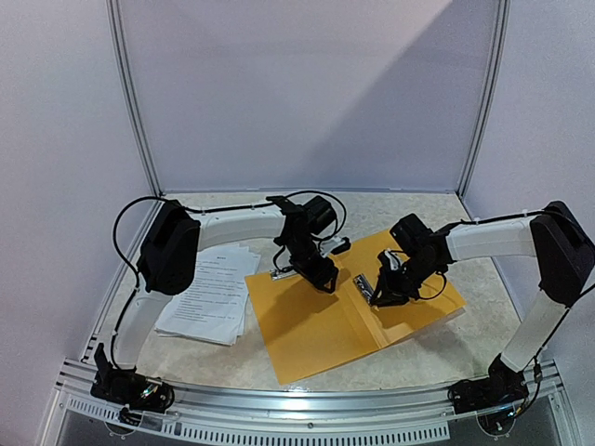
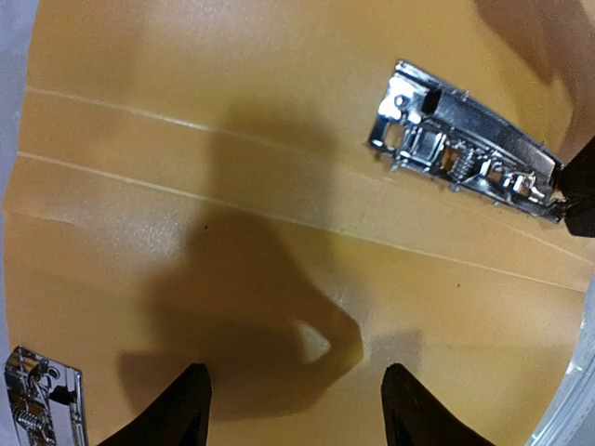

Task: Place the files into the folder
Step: Open the spring clip on the folder.

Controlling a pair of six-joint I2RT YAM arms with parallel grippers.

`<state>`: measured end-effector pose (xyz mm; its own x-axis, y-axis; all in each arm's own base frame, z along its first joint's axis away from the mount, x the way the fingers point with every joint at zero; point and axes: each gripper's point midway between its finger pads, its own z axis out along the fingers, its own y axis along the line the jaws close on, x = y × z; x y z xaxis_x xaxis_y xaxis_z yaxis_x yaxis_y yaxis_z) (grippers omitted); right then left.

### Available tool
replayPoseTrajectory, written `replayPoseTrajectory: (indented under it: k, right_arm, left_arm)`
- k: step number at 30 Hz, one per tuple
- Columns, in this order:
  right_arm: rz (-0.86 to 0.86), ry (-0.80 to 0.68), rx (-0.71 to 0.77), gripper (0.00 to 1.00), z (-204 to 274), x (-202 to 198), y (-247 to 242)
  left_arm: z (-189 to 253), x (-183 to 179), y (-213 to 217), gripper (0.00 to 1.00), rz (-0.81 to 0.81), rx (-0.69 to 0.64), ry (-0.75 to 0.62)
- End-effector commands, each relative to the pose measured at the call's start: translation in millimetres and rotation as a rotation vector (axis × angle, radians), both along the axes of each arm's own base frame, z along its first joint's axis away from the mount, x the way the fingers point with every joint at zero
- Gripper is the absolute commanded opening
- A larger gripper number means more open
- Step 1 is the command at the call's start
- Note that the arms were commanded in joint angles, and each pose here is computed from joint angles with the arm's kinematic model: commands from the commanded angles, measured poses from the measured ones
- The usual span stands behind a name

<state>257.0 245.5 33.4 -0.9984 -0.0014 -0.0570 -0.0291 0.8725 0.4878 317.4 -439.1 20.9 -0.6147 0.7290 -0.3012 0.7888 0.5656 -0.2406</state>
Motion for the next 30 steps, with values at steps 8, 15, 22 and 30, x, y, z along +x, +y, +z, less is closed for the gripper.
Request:
replayPoseTrajectory:
  k: [8, 15, 22, 30]
  right_arm:
    - [-0.046, -0.011, 0.139, 0.13, -4.5, 8.8, 11.6]
    - [-0.067, 0.001, 0.091, 0.07, -14.9, 7.2, 1.6]
    - [-0.070, 0.004, 0.039, 0.05, -19.4, 4.8, -8.9]
    - [-0.061, -0.019, 0.065, 0.09, -11.1, 9.3, -8.3]
  left_arm:
    - [-42.1, -13.4, -1.5, 0.65, 0.041, 0.086, 0.015]
    - [-45.8, -15.0, 0.9, 0.66, 0.039, 0.093, 0.019]
    - [-46.3, -14.4, 2.5, 0.66, 0.038, 0.101, 0.012]
    - [-45.9, -13.4, 3.7, 0.66, 0.032, 0.107, 0.000]
